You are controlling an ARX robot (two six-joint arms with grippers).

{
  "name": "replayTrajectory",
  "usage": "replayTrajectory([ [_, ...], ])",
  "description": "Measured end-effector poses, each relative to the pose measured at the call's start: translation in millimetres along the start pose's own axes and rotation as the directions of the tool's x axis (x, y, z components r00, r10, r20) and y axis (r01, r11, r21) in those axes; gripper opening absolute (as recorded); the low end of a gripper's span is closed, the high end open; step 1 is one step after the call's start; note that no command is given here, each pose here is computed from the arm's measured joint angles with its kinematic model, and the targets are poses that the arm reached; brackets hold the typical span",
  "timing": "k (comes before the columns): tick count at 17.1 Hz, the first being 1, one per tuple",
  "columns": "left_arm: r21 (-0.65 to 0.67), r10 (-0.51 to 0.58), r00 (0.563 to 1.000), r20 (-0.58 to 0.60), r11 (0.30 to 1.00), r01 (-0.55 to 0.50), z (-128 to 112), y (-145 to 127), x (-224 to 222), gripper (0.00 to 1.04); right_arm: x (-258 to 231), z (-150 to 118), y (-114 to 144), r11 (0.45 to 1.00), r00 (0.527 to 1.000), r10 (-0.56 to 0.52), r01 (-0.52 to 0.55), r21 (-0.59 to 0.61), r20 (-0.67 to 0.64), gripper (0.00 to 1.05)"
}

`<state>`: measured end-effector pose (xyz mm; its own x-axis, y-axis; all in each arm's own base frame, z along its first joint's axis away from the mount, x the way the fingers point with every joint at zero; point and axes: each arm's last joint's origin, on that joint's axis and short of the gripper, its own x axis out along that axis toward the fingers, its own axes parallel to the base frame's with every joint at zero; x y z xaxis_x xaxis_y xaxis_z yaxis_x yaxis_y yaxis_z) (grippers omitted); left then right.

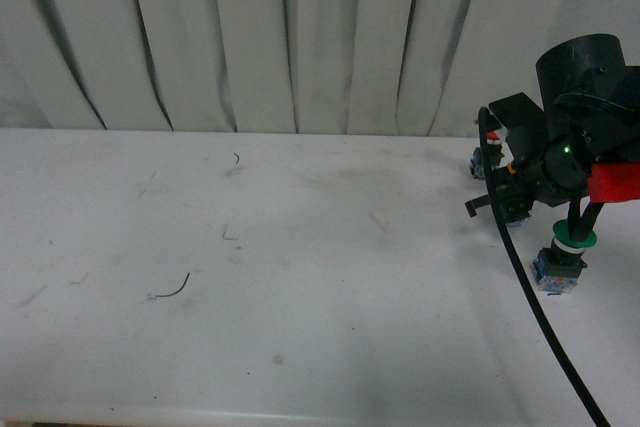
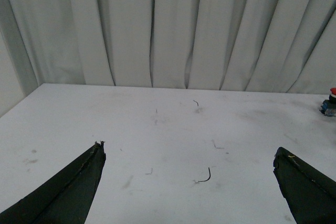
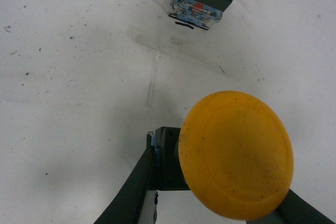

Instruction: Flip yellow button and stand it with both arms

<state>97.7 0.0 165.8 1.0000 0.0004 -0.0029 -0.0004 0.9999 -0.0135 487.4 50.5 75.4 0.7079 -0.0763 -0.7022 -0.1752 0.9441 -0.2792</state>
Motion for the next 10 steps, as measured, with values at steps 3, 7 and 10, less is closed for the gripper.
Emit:
replayTrajectory([
  [3, 0.000, 0.000, 1.000, 0.000, 1.000, 0.000, 0.0, 0.0, 0.0, 0.98, 0.0, 0.4, -0.6, 1.000, 1.000, -0.010, 0.010, 0.005, 0.004, 0.36],
  [7, 0.000, 0.000, 1.000, 0.000, 1.000, 0.000, 0.0, 0.0, 0.0, 0.98, 0.3, 0.1, -0.9, 1.000, 1.000, -0.021, 0.021, 0.014, 0.004, 0.36],
  [10, 0.000, 0.000, 1.000, 0.000, 1.000, 0.000, 0.0, 0.0, 0.0, 0.98, 0.5, 0.1, -1.0, 1.000, 1.000, -0.026, 0.026, 0.018, 0.004, 0.36],
])
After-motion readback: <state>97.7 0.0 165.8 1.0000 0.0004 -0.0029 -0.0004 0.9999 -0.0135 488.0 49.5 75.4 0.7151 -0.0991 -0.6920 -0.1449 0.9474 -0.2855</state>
